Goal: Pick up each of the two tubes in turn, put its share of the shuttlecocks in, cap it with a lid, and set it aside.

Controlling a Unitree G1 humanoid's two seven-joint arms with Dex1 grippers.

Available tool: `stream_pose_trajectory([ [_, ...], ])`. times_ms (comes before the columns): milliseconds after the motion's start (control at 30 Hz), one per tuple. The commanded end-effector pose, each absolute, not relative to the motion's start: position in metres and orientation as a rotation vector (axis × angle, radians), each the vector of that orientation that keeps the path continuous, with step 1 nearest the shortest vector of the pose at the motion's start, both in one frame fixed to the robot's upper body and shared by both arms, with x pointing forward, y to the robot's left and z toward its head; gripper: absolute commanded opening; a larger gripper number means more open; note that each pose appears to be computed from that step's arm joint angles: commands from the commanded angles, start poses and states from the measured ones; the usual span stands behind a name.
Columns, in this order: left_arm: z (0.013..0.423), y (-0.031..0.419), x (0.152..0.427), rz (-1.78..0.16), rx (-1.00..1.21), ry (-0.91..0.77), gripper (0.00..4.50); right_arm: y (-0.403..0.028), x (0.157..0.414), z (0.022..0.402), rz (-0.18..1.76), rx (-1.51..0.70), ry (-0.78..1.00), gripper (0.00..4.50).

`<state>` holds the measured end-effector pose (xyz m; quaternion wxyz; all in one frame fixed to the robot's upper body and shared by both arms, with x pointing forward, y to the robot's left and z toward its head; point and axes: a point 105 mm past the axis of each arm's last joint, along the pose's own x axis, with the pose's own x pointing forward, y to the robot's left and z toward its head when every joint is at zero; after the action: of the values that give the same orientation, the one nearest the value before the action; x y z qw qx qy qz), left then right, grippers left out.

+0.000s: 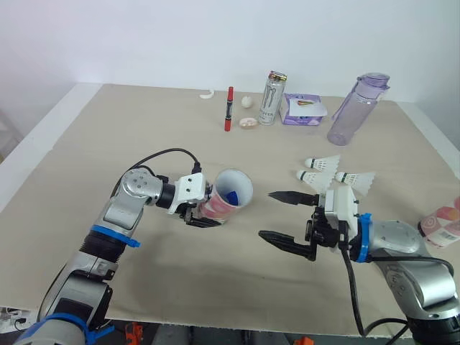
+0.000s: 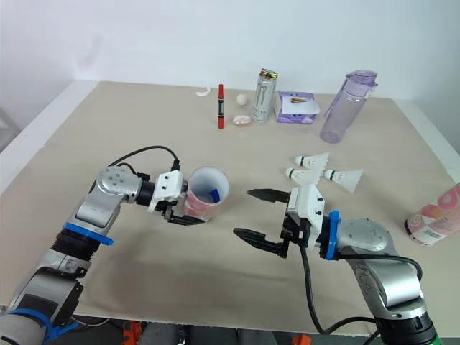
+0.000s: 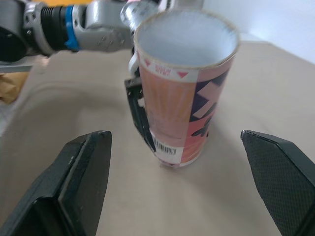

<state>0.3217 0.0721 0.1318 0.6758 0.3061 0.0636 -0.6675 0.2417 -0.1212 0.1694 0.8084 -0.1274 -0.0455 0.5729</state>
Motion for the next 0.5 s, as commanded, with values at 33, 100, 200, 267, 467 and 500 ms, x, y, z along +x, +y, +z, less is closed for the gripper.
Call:
stream_pose_trajectory([
  [33, 0.1395, 0.0676, 0.3105, -1.527, 0.729, 0.179, 3.67, -0.1163, 0.2340, 0.1736, 1.274, -0.296, -0.132, 4.50],
  [100, 0.1407, 0.0660, 0.3075, -1.530, 0.735, 0.198, 3.67, -0.1150, 0.2330, 0.1719, 1.285, -0.294, -0.129, 4.50],
  [200, 0.1414, 0.0644, 0.3065, -1.518, 0.758, 0.226, 3.67, -0.1147, 0.2337, 0.1694, 1.292, -0.294, -0.127, 4.50],
  [267, 0.1396, 0.0651, 0.3051, -1.517, 0.797, 0.258, 3.67, -0.1152, 0.2347, 0.1676, 1.295, -0.294, -0.123, 4.50],
  [467, 0.1383, 0.0627, 0.3044, -1.514, 0.862, 0.306, 3.67, -0.1192, 0.2384, 0.1639, 1.287, -0.284, -0.110, 4.50],
  [500, 0.1382, 0.0623, 0.3042, -1.515, 0.869, 0.310, 3.67, -0.1198, 0.2388, 0.1636, 1.284, -0.283, -0.110, 4.50],
])
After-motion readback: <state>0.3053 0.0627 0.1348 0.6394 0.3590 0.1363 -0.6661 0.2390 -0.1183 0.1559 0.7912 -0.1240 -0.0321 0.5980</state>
